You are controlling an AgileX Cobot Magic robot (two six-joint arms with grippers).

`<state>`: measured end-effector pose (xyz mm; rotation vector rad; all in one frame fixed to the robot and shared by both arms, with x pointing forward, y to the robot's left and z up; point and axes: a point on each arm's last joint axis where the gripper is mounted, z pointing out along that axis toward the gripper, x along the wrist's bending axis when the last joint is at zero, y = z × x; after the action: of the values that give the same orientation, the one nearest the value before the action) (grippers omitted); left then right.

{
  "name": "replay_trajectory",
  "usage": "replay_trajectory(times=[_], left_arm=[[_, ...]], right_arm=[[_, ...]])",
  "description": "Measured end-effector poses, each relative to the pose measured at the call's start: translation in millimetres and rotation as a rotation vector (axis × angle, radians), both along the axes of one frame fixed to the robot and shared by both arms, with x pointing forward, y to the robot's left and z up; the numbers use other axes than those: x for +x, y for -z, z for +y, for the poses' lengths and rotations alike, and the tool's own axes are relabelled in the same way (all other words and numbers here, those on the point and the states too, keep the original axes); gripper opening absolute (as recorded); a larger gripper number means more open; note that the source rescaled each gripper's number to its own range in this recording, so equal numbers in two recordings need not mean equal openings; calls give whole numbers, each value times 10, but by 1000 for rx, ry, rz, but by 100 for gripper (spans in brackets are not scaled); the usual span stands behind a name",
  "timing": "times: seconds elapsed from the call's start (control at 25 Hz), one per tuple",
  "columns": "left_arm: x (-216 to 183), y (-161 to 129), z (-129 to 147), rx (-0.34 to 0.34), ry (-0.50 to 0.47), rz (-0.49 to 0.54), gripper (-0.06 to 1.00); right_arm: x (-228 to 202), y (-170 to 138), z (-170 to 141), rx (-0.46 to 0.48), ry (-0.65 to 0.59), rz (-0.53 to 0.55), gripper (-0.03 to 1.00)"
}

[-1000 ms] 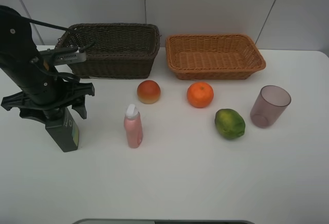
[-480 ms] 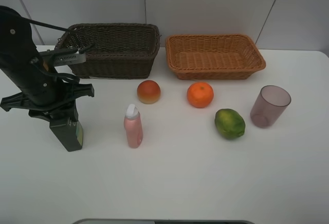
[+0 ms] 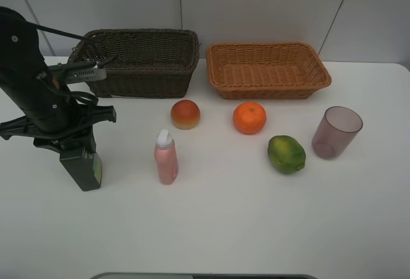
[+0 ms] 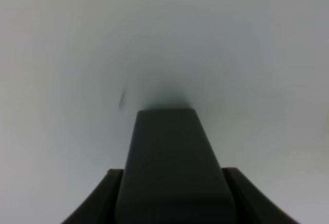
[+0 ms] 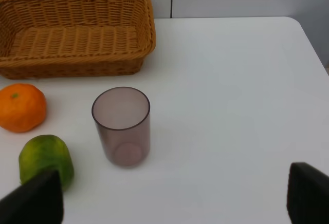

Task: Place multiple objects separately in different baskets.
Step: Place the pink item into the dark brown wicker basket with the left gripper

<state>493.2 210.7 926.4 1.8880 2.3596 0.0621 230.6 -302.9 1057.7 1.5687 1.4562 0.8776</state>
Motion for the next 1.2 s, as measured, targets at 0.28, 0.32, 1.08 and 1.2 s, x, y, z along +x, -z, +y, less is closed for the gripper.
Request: replay_trajectory(times=[0.28, 0.32, 1.08, 1.2], left_arm=[[46, -318, 16, 21, 29, -54, 12], [53, -373, 19, 26, 34, -63, 12], [404, -1387, -40, 66, 194, -308, 12], [483, -1584, -52, 69, 198, -378, 12]], right_arm=[[0, 0, 0, 0, 0, 0, 89], [0, 0, 0, 0, 0, 0, 89], [0, 0, 0, 0, 0, 0, 89], [0, 0, 0, 0, 0, 0, 89]])
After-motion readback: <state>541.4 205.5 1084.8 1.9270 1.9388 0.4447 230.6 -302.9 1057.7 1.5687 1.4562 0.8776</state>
